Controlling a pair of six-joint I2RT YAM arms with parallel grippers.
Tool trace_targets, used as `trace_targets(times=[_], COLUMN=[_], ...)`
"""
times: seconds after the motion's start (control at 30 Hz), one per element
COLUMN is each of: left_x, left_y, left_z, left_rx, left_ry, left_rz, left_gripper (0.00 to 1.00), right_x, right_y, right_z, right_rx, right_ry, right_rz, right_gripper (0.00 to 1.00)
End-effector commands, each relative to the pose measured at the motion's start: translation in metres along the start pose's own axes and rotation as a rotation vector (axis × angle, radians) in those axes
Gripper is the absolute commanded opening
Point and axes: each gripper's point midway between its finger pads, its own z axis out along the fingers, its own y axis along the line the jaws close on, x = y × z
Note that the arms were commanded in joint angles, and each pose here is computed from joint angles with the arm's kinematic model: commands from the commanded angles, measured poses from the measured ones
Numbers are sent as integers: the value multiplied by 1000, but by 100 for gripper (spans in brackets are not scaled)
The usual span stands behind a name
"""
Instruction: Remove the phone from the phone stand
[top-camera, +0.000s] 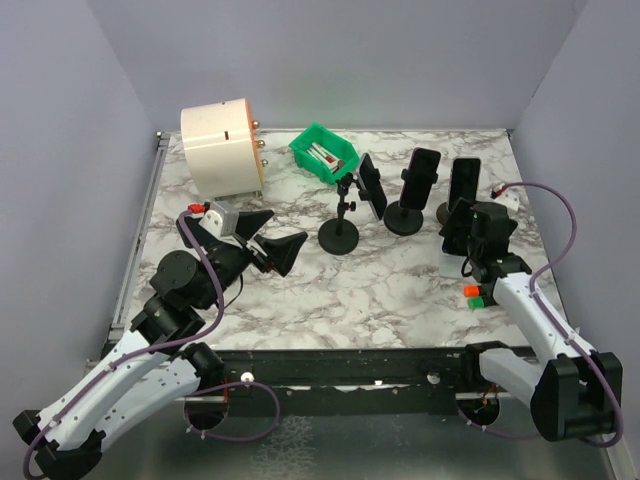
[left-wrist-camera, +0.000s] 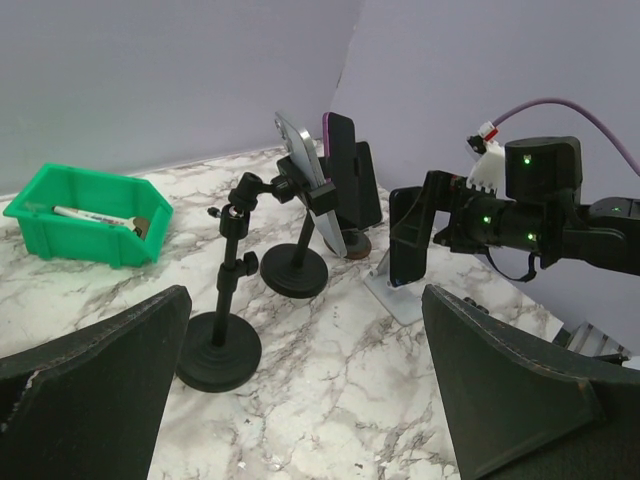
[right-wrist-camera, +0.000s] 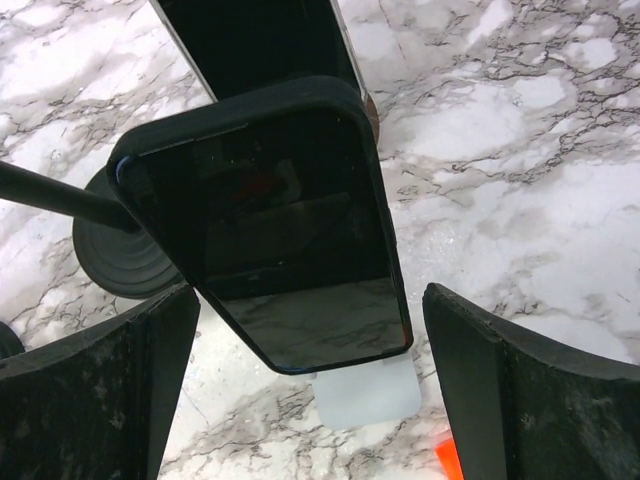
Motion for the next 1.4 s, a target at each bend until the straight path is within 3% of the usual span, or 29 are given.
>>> trace_targets(times=[0.0, 0.53, 0.87, 1.0, 1.2, 1.37], left_x=[-1, 1, 0, -1, -3, -3], left_y=[-4, -9, -9, -10, -11, -10], left_z=[0, 0, -1, -1, -2, -3], left_rx=[21, 52, 53, 56, 58, 56], left_ry=[-1, 9, 5, 1, -3, -6], left_rz=[-6, -10, -11, -12, -12, -12], left_gripper=[99, 99, 99, 99, 99, 99], right_x=[-6, -1, 2, -2, -9, -15], right_y=[4, 0, -2, -1, 4, 5], right_z=[7, 15, 17, 12, 0, -8], right_rx=[-19, 4, 14, 0, -41, -56], right_ry=[-11, 3, 20, 9, -10, -20], right_rz=[-4, -16, -40, -38, -41, -33], right_gripper=[100, 96, 87, 80, 61, 59])
